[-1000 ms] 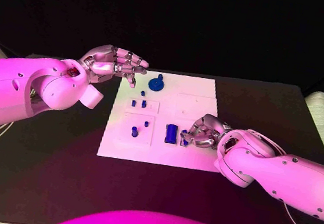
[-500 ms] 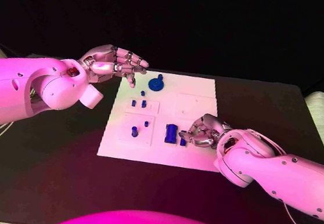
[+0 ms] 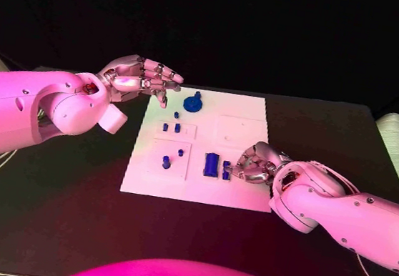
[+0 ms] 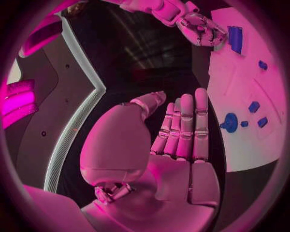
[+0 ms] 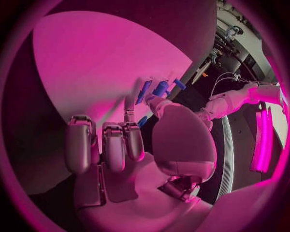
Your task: Assemble the parts on the task board
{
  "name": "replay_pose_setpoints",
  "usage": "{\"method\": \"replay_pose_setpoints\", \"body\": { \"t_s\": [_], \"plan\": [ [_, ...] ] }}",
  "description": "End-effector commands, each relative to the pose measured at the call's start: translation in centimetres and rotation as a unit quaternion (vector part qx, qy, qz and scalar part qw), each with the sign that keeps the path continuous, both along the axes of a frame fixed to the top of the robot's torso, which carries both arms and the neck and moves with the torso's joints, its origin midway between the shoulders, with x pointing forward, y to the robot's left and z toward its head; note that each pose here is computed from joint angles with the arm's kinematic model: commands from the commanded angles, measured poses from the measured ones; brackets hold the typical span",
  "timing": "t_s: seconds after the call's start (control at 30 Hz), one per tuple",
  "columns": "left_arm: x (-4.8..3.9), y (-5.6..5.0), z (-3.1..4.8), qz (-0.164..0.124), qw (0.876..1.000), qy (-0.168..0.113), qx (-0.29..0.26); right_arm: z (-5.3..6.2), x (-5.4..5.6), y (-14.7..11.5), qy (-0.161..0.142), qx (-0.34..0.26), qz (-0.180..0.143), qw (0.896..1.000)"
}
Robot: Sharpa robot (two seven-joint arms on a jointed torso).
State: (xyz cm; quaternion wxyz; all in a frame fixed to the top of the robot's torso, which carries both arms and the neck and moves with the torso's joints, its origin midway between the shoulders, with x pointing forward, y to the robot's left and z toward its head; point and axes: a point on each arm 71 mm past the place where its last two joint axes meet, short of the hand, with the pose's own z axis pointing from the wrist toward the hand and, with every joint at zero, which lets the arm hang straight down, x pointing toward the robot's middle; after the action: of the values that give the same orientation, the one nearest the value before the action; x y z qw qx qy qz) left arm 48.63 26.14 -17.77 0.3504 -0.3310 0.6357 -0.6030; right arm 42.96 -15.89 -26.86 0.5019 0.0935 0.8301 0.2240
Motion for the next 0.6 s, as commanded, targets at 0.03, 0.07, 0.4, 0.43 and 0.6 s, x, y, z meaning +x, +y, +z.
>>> {"method": "replay_pose_setpoints", "body": {
  "t_s": [0.03, 0.07, 0.4, 0.43, 0.6],
  "plan": [
    [-0.07, -0.16, 0.07, -0.009, 1.0, 0.0, -0.006, -0.09, -0.08, 0.16, -0.004, -0.005, 0.016, 1.0],
    [-0.07, -0.18, 0.07, -0.009, 1.0, 0.0, -0.006, -0.12, -0.09, 0.18, -0.005, -0.007, 0.017, 1.0],
    [-0.06, -0.24, 0.06, -0.01, 1.0, 0.0, -0.006, -0.36, 0.11, 0.32, -0.014, -0.022, 0.016, 1.0],
    [-0.05, -0.24, 0.06, -0.01, 1.0, 0.0, -0.006, -0.37, 0.13, 0.33, -0.015, -0.023, 0.015, 1.0],
    [-0.05, -0.24, 0.06, -0.01, 1.0, 0.0, -0.006, -0.37, 0.15, 0.34, -0.02, -0.025, 0.016, 0.999]
  ]
}}
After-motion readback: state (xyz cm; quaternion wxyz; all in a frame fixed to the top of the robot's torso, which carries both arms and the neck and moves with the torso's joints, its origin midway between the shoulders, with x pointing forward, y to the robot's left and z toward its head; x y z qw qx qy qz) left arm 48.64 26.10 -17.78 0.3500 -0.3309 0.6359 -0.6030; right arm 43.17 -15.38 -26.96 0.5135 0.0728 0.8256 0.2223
